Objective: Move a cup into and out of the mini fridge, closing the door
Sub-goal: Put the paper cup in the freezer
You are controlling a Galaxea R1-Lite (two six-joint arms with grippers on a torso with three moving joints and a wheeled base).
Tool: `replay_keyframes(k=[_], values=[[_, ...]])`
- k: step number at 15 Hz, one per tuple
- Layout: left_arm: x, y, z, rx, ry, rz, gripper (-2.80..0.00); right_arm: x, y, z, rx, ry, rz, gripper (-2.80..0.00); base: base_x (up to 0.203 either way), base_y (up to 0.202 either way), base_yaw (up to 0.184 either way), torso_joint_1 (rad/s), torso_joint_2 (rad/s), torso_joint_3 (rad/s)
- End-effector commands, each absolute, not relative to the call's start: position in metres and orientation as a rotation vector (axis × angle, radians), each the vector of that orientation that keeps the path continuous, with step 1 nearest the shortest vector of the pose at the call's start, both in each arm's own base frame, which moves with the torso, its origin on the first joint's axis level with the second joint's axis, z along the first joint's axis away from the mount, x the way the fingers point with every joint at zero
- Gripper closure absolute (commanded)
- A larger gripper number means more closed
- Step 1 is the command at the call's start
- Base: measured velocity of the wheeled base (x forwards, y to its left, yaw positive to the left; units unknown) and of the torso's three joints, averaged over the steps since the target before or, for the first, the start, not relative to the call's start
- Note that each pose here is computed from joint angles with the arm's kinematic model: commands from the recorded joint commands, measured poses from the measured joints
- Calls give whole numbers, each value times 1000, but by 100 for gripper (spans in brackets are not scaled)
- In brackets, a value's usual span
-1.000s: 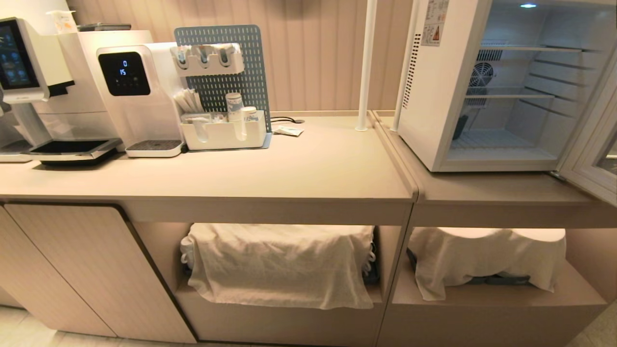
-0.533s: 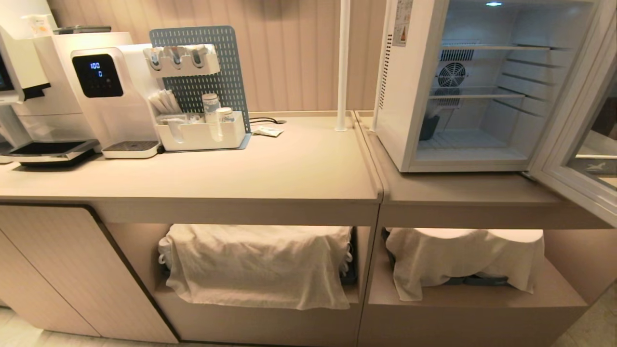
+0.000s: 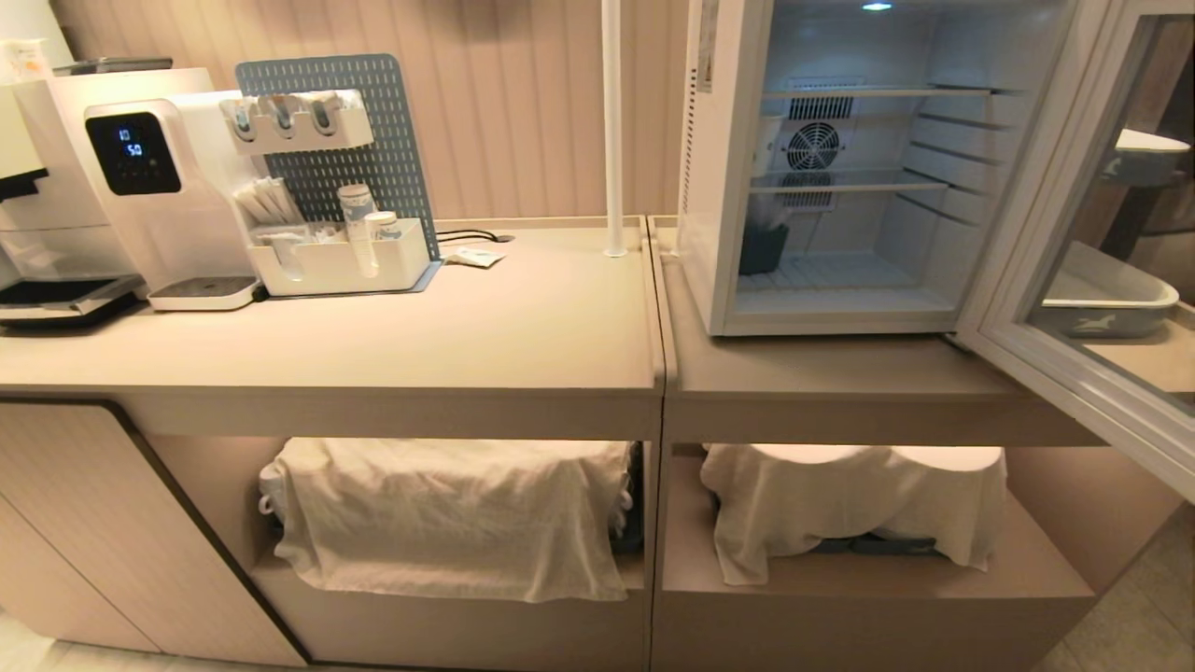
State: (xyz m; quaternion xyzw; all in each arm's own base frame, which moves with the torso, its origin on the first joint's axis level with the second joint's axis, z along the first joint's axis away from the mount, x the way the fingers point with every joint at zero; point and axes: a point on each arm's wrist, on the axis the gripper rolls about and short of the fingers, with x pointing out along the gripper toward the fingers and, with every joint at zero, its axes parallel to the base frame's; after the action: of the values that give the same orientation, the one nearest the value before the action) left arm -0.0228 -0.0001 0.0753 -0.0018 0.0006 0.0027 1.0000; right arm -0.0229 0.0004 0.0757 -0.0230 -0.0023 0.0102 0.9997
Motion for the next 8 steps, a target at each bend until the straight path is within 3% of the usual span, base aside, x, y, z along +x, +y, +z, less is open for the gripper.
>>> replay_keyframes(k=[1,6,8], values=[[-23,0,75,-5,2,6,0,-23,0,76,-48,-4,21,0,0,0,0,0,0,0],[-23,0,75,-6,0,7,0,-23,0,76,-45,-4,21,0,0,0,0,0,0,0],[-23,0,75,2,2,7,0,-23,0,76,-46,-4,21,0,131,0,0,0,3,0]])
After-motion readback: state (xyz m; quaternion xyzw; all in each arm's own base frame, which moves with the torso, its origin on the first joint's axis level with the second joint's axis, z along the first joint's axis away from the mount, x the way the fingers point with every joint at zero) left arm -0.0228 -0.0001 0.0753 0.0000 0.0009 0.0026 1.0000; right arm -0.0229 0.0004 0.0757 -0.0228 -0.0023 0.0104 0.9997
